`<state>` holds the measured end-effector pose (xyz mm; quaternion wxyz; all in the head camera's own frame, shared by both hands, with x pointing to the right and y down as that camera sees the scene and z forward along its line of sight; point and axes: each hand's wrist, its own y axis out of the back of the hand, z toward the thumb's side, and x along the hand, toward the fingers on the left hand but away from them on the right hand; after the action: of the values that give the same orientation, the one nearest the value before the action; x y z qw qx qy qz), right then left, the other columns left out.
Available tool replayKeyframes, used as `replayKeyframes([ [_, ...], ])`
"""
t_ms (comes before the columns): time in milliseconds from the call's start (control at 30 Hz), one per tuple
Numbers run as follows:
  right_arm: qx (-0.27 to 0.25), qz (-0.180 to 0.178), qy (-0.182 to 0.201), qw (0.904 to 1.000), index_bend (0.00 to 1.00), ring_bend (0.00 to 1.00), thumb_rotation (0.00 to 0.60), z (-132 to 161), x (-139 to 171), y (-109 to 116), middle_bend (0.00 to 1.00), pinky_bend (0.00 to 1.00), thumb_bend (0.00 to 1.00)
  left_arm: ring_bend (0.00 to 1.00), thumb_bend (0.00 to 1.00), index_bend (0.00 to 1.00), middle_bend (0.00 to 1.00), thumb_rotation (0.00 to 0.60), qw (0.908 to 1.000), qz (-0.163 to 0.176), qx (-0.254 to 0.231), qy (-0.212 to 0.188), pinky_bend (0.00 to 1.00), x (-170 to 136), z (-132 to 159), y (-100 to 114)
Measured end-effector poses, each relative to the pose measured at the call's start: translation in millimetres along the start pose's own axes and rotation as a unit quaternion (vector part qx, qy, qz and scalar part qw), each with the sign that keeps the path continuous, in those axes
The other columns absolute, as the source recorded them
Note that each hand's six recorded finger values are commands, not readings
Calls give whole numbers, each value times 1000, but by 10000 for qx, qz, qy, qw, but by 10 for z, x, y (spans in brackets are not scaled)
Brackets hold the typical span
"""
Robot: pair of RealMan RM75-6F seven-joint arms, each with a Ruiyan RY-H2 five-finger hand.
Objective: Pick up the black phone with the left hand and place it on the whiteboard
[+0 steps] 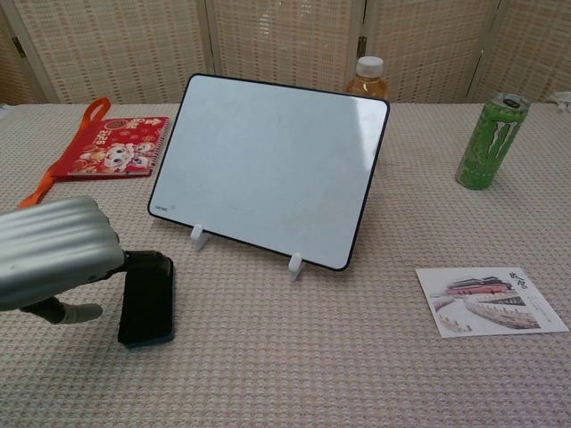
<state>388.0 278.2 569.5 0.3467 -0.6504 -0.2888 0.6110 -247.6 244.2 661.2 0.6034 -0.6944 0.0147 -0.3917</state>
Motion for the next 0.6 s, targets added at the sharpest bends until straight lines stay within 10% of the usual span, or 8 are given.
replayKeyframes([
  [600,-28,-13,-19,10000,0,0,600,-23,4,26,0,0,298,934,283,342,1000,600,9996,-168,144,-169,1000,189,86,-54],
])
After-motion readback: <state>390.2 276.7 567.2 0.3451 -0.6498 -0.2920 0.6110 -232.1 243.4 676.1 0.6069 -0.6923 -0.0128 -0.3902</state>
